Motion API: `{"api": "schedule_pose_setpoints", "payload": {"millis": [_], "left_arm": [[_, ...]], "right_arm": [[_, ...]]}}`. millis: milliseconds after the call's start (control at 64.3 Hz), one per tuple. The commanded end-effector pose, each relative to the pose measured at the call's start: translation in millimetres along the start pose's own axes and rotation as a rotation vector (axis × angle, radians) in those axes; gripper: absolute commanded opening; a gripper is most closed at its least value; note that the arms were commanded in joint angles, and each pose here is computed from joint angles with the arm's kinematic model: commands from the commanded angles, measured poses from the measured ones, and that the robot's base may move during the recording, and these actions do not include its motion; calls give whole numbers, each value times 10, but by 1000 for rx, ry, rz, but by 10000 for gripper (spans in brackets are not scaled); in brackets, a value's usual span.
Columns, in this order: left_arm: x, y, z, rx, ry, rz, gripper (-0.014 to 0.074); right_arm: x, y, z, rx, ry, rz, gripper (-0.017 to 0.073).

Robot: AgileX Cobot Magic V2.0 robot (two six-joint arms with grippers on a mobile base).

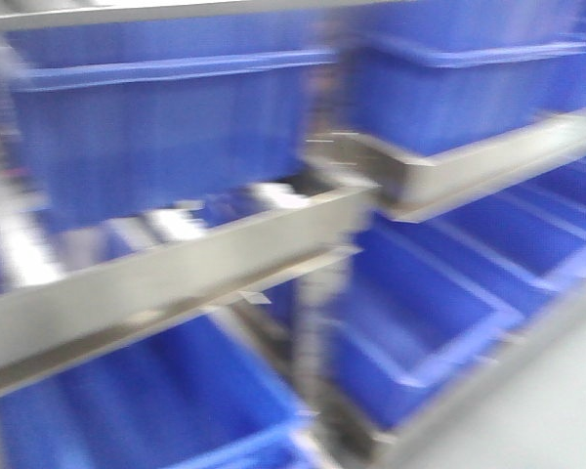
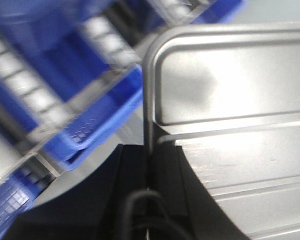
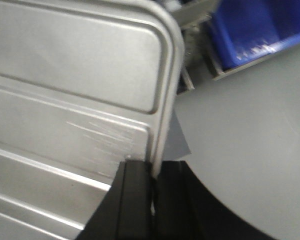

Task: Grab silver tray and place in blue box
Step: 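Drive the base across the room carrying the tray in both grippers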

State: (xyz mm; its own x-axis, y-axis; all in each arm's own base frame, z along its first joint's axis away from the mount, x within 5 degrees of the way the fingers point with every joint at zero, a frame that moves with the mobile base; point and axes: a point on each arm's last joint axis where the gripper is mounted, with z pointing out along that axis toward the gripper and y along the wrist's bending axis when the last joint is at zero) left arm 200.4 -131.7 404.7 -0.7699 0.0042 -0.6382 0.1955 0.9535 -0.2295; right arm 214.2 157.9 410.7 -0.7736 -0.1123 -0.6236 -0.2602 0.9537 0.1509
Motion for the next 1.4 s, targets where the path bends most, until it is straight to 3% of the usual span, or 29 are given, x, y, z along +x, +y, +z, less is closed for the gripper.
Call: {"api": "schedule_pose_setpoints", "payload": {"millis": [0, 1383], "left_arm": [[-97, -11, -151, 18, -103, 24, -96], [-97, -11, -151, 18, -103, 24, -96]], "right_arm": [[-74, -55, -185, 10, -92, -26, 57], [-73, -56, -185, 10, -91, -26, 57]]}}
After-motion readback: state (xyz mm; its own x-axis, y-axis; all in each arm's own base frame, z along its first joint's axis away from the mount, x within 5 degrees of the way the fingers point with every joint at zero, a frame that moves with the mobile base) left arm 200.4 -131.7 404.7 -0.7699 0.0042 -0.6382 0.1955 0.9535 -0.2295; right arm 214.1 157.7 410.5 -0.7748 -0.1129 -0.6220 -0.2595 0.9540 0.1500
